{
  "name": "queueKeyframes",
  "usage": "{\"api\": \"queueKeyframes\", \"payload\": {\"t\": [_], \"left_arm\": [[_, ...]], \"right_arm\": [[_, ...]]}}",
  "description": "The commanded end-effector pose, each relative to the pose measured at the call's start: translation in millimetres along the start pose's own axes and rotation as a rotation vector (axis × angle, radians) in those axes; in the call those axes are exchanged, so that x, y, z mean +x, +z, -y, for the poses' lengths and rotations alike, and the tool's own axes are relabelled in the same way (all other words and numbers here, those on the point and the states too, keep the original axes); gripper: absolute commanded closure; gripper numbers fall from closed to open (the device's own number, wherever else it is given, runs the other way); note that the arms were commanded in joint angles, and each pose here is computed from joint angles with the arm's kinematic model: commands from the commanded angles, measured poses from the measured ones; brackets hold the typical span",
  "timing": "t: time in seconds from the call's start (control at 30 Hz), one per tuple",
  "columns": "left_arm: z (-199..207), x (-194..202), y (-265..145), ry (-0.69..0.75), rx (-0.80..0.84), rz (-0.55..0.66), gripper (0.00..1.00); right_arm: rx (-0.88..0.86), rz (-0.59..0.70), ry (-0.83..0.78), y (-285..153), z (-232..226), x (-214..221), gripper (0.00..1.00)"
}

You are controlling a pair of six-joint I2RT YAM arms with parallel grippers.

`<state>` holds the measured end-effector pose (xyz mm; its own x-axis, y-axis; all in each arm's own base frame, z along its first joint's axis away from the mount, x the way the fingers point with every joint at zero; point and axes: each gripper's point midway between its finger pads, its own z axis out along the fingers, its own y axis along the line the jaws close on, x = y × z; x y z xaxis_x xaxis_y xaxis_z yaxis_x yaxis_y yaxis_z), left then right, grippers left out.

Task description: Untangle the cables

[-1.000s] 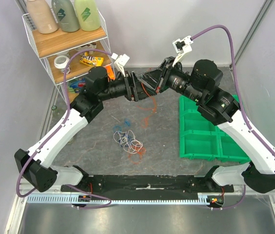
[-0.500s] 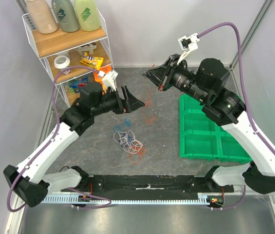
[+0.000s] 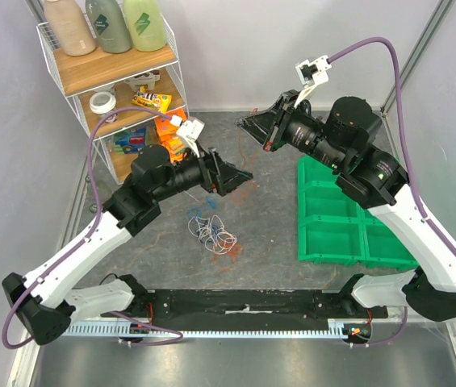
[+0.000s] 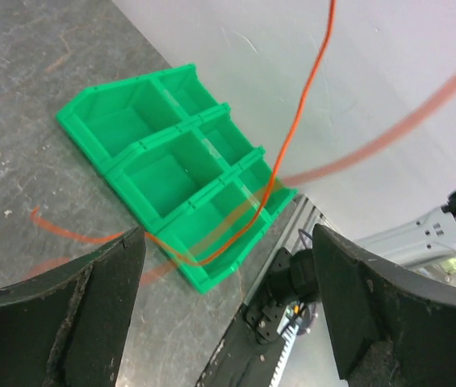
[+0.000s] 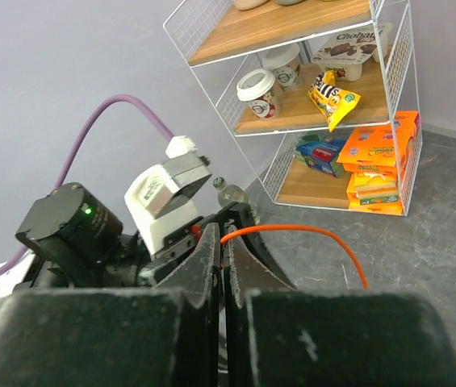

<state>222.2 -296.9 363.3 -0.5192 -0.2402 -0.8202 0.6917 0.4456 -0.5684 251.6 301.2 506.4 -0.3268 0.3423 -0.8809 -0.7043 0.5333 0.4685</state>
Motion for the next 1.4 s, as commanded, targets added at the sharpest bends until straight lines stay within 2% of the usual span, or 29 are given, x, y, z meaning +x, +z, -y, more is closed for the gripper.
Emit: {"api": "queueKeyframes", "payload": {"t": [0.0,0.1,0.13,0.17,0.2,0.27,0.3,0.4,0.5,0.6,0.67,0.73,0.9,1.13,1.23,1.37], "left_arm": [[4.6,-34.2,26.7,0.078,0.015,0.096,0.12],[4.8,-39.5,43.2,0.07,0.024,0.098,0.19],[3.7,-39.6,46.2,0.071,0.025,0.094,0.27],[3.0,-40.3,47.7,0.071,0.022,0.095,0.36],[0.9,-40.6,48.6,0.07,0.01,0.094,0.52],[-10.7,-34.9,46.2,0.06,-0.053,0.064,0.88],[-16.3,-33.1,43.6,0.051,-0.084,0.056,0.98],[-19.7,-25.6,32.9,-0.017,-0.085,0.027,0.98],[-25.0,-21.0,21.7,-0.178,-0.106,-0.002,0.98],[-37.5,-10.3,13.4,-0.391,-0.157,-0.056,0.98],[-43.0,0.1,11.1,-0.509,-0.176,-0.108,0.98],[-45.8,7.7,12.6,-0.599,-0.193,-0.15,0.98],[-46.0,15.0,15.3,-0.75,-0.237,-0.188,0.98],[-66.0,8.3,11.9,-0.838,-0.393,-0.109,0.98],[-68.9,8.9,11.7,-0.879,-0.413,-0.096,0.98],[-71.9,14.9,12.4,-0.927,-0.431,-0.1,0.99]], "right_arm": [[-0.045,0.059,0.008,-14.1,-16.5,-22.5,1.0],[-0.043,0.056,0.017,-14.4,-15.8,-20.5,1.0],[-0.043,0.051,0.019,-13.8,-15.1,-18.6,1.0],[-0.042,0.048,0.023,-13.8,-14.7,-17.2,1.0],[-0.041,0.042,0.022,-13.5,-13.9,-15.2,1.0],[-0.012,0.025,0.013,-16.2,-7.4,-9.6,1.0],[0.022,0.004,0.002,-17.3,0.1,-3.8,0.97],[0.191,-0.109,-0.054,-24.0,39.2,19.7,0.63],[0.325,-0.302,-0.105,-37.7,84.0,58.2,0.35],[0.348,-0.389,-0.143,-58.7,102.7,86.0,0.18],[0.259,-0.462,-0.176,-64.5,98.7,110.2,0.03],[0.141,-0.5,-0.163,-62.1,84.7,128.3,0.02],[0.021,-0.401,-0.127,-31.4,61.4,130.5,0.02],[-0.019,-0.469,-0.119,4.4,38.7,166.9,0.12],[0.012,-0.469,-0.129,10.2,38.0,175.8,0.18],[0.074,-0.463,-0.144,17.8,42.6,181.3,0.41]]}}
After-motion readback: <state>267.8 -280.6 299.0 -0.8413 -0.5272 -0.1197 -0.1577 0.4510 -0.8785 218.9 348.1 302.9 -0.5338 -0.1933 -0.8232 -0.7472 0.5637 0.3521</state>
